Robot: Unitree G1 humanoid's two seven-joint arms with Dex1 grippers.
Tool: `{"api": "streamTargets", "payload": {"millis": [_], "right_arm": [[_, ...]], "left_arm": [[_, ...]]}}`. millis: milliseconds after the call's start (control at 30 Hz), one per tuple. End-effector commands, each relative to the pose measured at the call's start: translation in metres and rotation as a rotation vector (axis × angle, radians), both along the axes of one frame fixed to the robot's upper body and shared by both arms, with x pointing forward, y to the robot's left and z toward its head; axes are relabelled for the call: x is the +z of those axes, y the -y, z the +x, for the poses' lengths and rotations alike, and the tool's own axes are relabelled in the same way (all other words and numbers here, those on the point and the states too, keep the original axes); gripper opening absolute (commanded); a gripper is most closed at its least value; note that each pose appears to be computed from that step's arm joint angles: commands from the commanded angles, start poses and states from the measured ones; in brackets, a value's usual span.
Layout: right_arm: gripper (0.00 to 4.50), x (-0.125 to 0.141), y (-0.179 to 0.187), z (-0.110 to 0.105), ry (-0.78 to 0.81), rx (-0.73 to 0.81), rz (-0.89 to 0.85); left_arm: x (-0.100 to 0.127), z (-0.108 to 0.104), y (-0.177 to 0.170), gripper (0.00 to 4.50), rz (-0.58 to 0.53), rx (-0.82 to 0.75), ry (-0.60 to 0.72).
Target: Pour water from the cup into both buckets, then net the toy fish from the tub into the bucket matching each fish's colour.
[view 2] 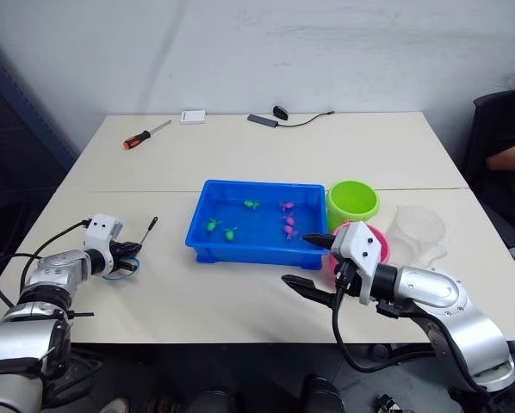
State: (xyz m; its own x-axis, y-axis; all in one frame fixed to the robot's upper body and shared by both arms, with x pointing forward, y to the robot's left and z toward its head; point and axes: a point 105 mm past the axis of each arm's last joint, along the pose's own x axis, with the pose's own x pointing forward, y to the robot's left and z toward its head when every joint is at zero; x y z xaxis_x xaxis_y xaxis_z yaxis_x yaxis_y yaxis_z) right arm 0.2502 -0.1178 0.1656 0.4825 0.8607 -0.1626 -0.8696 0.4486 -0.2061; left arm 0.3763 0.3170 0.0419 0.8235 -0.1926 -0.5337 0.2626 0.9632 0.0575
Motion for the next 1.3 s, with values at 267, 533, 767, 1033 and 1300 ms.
{"api": "streamTargets", "payload": {"millis": [267, 533, 767, 1033, 1300], "right_arm": [[4.5, 0.009, -0.002, 0.0, 0.034, 0.025, 0.008], [4.5, 0.007, -0.001, 0.017, -0.008, 0.005, -0.01], [4.5, -0.001, -0.006, 0.019, -0.123, 0.034, -0.03], [4.5, -0.008, -0.014, 0.02, -0.21, 0.048, -0.071], [4.5, -0.004, -0.024, 0.022, -0.214, 0.069, -0.071]], "left_arm": [[0.102, 0.002, 0.007, 0.02, 0.211, -0.199, 0.382], [0.156, -0.031, 0.105, 0.02, 0.117, -0.669, 0.501], [0.148, -0.054, 0.185, 0.02, 0.045, -1.059, 0.461], [0.135, -0.069, 0.219, 0.02, 0.029, -1.354, 0.416], [0.117, -0.082, 0.233, 0.02, 0.013, -1.514, 0.351]]}}
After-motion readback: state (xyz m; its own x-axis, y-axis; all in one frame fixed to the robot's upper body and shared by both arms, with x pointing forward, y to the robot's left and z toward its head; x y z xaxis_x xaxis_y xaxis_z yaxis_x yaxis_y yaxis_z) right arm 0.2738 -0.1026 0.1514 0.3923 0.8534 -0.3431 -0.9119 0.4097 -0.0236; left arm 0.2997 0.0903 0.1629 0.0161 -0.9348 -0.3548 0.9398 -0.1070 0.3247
